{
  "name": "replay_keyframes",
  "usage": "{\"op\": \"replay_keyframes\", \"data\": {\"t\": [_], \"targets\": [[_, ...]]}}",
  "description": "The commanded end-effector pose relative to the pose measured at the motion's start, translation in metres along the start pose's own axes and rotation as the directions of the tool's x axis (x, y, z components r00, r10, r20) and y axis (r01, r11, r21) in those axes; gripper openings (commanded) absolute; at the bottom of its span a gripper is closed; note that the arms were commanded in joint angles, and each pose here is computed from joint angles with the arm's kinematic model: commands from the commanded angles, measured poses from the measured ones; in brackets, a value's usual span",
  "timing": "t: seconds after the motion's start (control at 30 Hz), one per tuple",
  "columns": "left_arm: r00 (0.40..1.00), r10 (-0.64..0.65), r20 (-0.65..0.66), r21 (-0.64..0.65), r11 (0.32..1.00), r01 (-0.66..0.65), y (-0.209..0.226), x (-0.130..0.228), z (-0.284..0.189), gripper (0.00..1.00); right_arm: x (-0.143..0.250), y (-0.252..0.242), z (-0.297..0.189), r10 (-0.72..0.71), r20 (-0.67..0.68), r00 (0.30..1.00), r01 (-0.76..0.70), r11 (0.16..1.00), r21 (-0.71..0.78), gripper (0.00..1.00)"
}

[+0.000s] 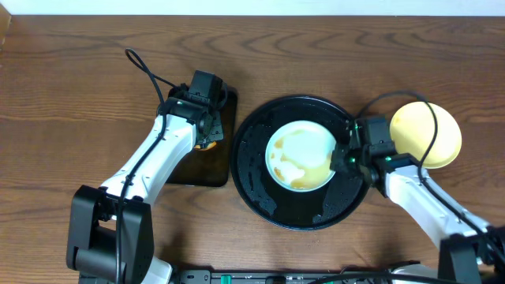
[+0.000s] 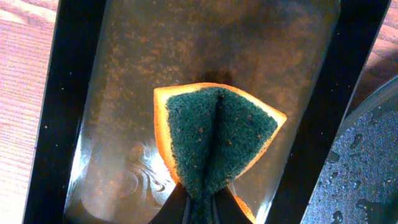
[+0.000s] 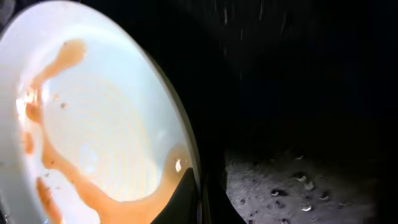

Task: Clean dirty plates on tray and stack at the side
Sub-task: 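Lift the blue plate with the right gripper and stack it on the yellow plate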

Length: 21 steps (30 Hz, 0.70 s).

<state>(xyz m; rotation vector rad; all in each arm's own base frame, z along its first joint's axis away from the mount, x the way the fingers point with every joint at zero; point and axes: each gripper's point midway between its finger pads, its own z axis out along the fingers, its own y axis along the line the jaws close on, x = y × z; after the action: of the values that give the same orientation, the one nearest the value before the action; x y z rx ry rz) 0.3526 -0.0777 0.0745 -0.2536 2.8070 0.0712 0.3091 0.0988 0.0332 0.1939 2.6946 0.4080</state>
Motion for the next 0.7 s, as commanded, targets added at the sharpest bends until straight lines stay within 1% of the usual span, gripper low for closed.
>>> {"op": "replay_keyframes", "data": {"t": [0.0,0.23,0.33,0.4,0.47,0.57,0.67], "targets": [[1.0,0.0,0.017,0.005,1.0,0.0,0.001,-0.003,-0.006,0.08,-0.036,0.001,-0.027,-0.111,0.115,0.987,0.104,0.993,0.064,0.01],[1.0,0.0,0.017,0.005,1.0,0.0,0.001,-0.003,-0.006,0.08,-0.04,0.003,-0.047,-0.208,0.073,0.975,0.201,0.974,0.101,0.01],[1.0,0.0,0.017,0.005,1.0,0.0,0.001,-0.003,-0.006,0.08,-0.052,-0.004,-0.059,-0.249,0.075,0.966,0.233,0.956,0.179,0.01],[1.0,0.0,0.017,0.005,1.0,0.0,0.001,-0.003,-0.006,0.08,-0.062,-0.011,-0.069,-0.255,0.086,0.963,0.228,0.942,0.246,0.01],[1.0,0.0,0.017,0.005,1.0,0.0,0.001,-0.003,-0.006,0.08,-0.071,-0.011,-0.078,-0.276,0.093,0.957,0.243,0.932,0.27,0.01],[1.0,0.0,0.017,0.005,1.0,0.0,0.001,-0.003,-0.006,0.08,-0.078,-0.003,-0.088,-0.353,0.079,0.932,0.319,0.906,0.277,0.01],[1.0,0.0,0.017,0.005,1.0,0.0,0.001,-0.003,-0.006,0.08,-0.085,-0.007,-0.097,-0.396,0.076,0.915,0.348,0.871,0.348,0.01]]}}
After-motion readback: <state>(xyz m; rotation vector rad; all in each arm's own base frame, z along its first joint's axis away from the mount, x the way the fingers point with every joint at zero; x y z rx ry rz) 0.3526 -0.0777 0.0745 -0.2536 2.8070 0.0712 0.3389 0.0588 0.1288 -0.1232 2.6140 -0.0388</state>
